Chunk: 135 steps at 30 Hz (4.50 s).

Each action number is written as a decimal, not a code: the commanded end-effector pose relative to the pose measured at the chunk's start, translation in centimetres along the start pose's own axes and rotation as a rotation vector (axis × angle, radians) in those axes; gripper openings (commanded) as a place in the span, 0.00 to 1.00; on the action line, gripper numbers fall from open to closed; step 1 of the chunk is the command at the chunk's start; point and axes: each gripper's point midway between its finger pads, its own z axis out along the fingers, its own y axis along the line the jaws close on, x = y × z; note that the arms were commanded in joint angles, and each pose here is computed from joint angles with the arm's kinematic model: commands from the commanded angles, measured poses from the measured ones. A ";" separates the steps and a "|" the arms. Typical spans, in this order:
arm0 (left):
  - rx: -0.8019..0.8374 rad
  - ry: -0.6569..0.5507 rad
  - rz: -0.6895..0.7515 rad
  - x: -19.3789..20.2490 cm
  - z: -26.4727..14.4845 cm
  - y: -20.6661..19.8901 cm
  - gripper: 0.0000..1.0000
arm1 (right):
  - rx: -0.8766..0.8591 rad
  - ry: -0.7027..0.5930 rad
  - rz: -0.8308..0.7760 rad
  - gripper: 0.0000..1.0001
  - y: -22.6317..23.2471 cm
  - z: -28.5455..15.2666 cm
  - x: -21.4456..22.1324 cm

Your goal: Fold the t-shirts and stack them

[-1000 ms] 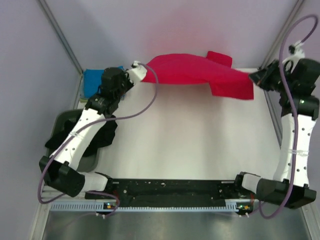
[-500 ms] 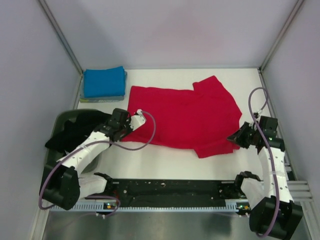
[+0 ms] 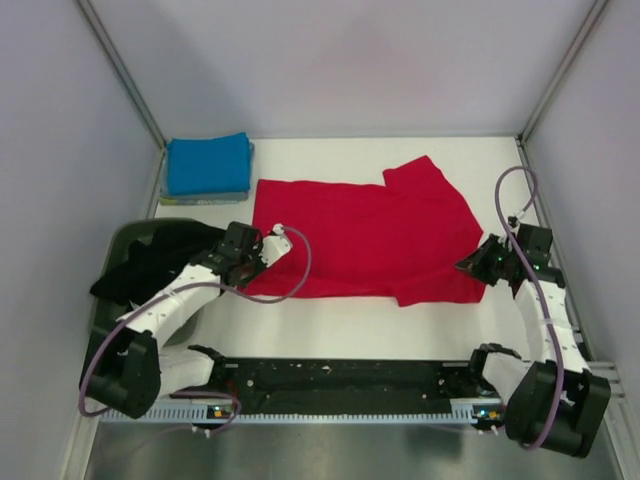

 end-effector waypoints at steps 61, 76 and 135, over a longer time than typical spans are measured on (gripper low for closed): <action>0.019 -0.012 0.285 -2.2 6.4 1.5 0.62 | 0.541 0.013 0.043 0.55 -11.2 4.0 -1.2; 0.254 -0.024 0.237 -0.3 3.0 -4.2 0.00 | 0.571 -0.068 0.158 0.00 -10.9 -0.8 -3.8; 0.179 0.000 -0.264 -12.8 5.3 8.0 0.73 | 0.262 0.028 -0.546 0.76 5.8 13.4 -20.2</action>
